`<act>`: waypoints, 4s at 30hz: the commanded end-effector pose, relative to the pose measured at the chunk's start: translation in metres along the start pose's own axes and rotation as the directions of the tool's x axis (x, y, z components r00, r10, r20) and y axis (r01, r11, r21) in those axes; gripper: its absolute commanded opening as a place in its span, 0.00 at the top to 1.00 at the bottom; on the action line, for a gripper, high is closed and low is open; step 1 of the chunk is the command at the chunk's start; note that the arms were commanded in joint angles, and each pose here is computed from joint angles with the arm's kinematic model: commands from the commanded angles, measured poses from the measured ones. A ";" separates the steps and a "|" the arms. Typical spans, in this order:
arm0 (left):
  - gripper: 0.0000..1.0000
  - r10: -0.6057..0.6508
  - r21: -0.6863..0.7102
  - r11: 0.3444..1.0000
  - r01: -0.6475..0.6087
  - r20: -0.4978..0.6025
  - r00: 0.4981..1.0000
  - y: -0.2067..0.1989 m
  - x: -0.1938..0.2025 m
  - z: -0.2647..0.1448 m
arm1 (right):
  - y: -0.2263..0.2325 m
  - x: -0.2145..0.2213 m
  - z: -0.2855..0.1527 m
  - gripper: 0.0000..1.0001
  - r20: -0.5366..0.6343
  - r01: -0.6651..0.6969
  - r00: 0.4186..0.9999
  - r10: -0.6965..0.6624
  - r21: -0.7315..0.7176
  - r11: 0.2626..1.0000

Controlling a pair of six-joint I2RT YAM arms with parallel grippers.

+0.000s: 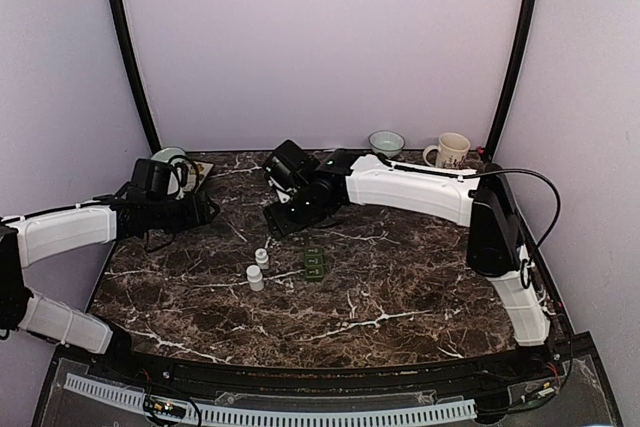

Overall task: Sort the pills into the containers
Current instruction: Pick up the pill container from the center of the board.

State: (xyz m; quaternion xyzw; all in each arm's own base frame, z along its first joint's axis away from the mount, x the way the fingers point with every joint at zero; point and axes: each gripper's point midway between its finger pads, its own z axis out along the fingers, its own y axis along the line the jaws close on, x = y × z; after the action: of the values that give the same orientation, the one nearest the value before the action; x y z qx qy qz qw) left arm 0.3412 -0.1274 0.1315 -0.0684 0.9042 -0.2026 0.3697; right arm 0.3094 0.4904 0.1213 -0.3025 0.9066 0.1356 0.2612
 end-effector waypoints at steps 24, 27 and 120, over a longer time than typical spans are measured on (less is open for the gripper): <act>0.27 0.145 0.134 0.982 -0.135 -0.069 0.987 -0.051 -0.014 0.038 | -0.040 0.066 0.003 0.23 -0.178 -0.144 0.970 0.165 0.125 0.982; 0.27 0.151 0.133 0.981 -0.141 -0.070 0.986 -0.052 -0.016 0.039 | -0.039 0.071 0.004 0.23 -0.192 -0.153 0.966 0.173 0.113 0.982; 0.14 0.193 0.749 0.660 -0.058 -0.094 0.977 -0.179 -0.009 -0.004 | -0.043 0.002 -0.078 0.75 0.060 -0.179 0.979 0.194 -0.196 0.964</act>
State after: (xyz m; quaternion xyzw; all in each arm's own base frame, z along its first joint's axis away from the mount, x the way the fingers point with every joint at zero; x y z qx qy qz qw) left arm 0.3485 -0.2650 0.1789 0.1283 0.8317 -0.4515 0.2965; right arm 0.2990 0.4216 0.1471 -0.2332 0.9241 0.1998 0.2273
